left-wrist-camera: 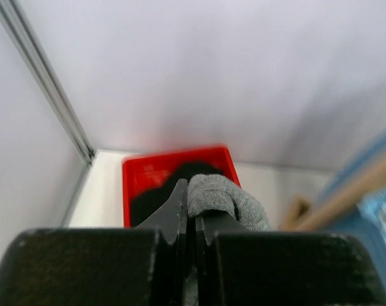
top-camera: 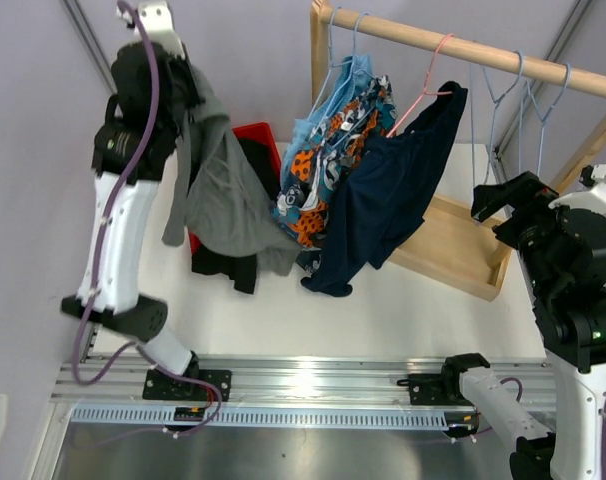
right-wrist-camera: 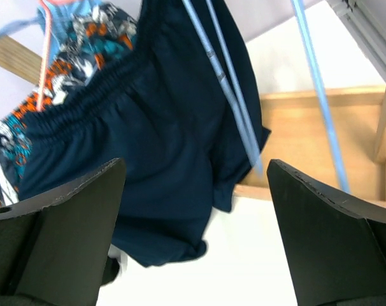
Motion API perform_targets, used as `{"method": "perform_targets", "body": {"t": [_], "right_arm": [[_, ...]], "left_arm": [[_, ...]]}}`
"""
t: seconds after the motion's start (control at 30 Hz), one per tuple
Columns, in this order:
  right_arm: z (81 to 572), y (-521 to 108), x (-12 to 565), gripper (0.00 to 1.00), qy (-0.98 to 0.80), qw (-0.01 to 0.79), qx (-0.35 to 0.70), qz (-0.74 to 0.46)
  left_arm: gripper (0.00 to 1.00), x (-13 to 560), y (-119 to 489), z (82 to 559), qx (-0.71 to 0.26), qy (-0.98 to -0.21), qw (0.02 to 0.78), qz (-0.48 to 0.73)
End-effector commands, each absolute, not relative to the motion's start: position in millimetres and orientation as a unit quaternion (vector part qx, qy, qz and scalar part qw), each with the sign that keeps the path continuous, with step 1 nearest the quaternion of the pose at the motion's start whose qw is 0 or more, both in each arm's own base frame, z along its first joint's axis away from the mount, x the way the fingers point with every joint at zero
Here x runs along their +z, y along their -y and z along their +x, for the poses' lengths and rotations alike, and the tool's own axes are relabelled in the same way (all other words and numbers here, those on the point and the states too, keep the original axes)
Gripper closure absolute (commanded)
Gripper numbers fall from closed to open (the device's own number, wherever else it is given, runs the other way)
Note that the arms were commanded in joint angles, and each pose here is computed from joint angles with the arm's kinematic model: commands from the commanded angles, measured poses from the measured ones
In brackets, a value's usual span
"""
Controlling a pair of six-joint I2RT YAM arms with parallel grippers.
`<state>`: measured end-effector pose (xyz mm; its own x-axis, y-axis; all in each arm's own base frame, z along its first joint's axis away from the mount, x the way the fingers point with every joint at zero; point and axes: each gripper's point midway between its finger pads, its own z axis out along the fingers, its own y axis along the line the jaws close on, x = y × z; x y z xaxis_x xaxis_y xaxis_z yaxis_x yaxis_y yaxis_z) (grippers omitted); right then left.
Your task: Remove the shorts from the hanger
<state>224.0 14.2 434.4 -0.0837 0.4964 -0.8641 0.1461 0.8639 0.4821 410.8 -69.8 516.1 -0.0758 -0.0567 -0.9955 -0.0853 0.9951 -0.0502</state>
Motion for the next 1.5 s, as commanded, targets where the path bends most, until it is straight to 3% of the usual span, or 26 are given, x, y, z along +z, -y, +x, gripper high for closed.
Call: {"method": "perform_targets", "body": {"t": [0.0,0.07,0.1,0.13,0.17,0.3,0.37,0.4,0.5,0.53,0.6,0.67,0.7,0.77,0.83,0.97,1.2,1.47], "right_arm": [[210,-16,436,0.01,-0.717,0.646,0.15,0.216],[200,-15,440,0.01,-0.709,0.655,0.152,0.21],[195,-14,443,0.01,-0.705,0.66,0.154,0.208],[191,-14,449,0.01,-0.699,0.667,0.156,0.203],[184,-14,455,0.01,-0.69,0.677,0.161,0.2],[172,-26,479,0.01,-0.67,0.697,0.197,0.165],[169,-37,498,0.01,-0.652,0.712,0.223,0.135],[168,-51,503,0.01,-0.651,0.709,0.251,0.104],[169,-74,525,0.01,-0.635,0.71,0.299,0.055],[182,-80,528,0.01,-0.638,0.705,0.306,0.049],[188,-88,539,0.01,-0.634,0.702,0.322,0.033],[210,-94,544,0.01,-0.637,0.698,0.326,0.03],[214,-97,552,0.01,-0.629,0.702,0.333,0.024],[237,-105,551,0.01,-0.638,0.691,0.34,0.021],[250,-109,557,0.02,-0.634,0.692,0.346,0.021],[289,-115,548,0.03,-0.65,0.683,0.33,0.037],[338,-132,524,0.05,-0.667,0.671,0.322,0.044],[378,-146,496,0.12,-0.685,0.656,0.31,0.066]], "left_arm": [[1.0,523,53,469,0.014,-0.716,0.695,-0.064],[0.94,491,48,509,0.018,-0.729,0.68,-0.078],[0.8,469,46,522,0.027,-0.742,0.665,-0.083],[0.3,450,44,534,0.025,-0.752,0.652,-0.09],[0.01,423,51,551,0.015,-0.771,0.632,-0.08],[0.01,368,53,559,0.011,-0.815,0.571,-0.093],[0.01,369,51,550,0.009,-0.817,0.568,-0.1],[0.01,400,49,529,0.003,-0.799,0.592,-0.106],[0.01,372,52,498,0.007,-0.813,0.573,-0.102],[0.01,410,49,472,-0.003,-0.787,0.608,-0.103],[0.01,397,54,446,-0.002,-0.796,0.598,-0.093],[0.01,421,54,407,-0.016,-0.778,0.62,-0.094],[0.01,370,62,396,-0.008,-0.812,0.579,-0.074],[0.01,388,68,361,-0.033,-0.791,0.607,-0.066],[0.01,346,73,342,-0.04,-0.81,0.584,-0.045],[0.01,331,66,301,-0.059,-0.798,0.597,-0.045],[0.01,282,64,275,-0.068,-0.815,0.574,-0.029],[0.01,279,65,273,-0.075,-0.808,0.583,-0.029]]}}
